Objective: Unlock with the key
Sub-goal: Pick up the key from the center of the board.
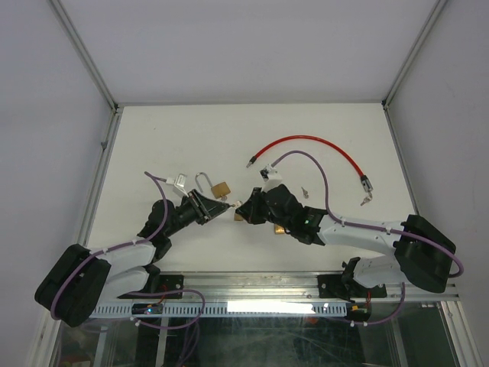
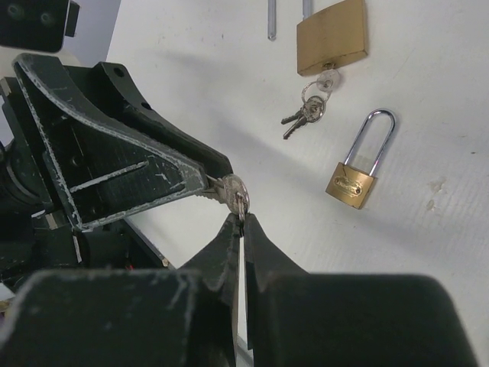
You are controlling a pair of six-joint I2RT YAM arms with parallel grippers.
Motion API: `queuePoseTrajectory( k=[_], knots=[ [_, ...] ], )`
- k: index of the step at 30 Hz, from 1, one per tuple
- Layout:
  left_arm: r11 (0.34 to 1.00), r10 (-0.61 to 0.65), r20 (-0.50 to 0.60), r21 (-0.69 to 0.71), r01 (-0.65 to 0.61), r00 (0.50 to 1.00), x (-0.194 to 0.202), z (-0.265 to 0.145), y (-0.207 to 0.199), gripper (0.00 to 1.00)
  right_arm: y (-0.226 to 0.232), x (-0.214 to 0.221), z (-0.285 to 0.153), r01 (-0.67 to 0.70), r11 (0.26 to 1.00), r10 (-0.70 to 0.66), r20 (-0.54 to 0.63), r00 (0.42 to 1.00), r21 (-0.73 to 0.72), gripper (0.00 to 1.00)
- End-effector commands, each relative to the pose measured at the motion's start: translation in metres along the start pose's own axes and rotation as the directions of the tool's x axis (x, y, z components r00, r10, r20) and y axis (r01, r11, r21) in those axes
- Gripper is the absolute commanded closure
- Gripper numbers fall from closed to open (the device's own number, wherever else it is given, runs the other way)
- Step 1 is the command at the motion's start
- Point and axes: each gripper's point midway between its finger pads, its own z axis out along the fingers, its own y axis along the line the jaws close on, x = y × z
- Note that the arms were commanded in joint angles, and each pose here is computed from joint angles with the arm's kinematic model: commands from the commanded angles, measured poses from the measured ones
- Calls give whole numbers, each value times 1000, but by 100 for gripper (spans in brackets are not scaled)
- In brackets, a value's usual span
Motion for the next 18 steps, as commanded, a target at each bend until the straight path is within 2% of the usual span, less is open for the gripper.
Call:
queuePoseTrajectory(
  k=[1,12,18],
  knots=[
    [996,59,57,58,-62,997,-16,6,-23,74,33,-22,-8,6,992,2,63,998,-127,100],
    [994,65,60,86,-70,996,-18,5,-32,79,36,-18,-7,27,991,-21,47,999,-134,100],
    [992,71,67,97,-77,995,-19,3,-34,89,36,-16,-6,34,990,-29,39,999,-133,100]
  ],
)
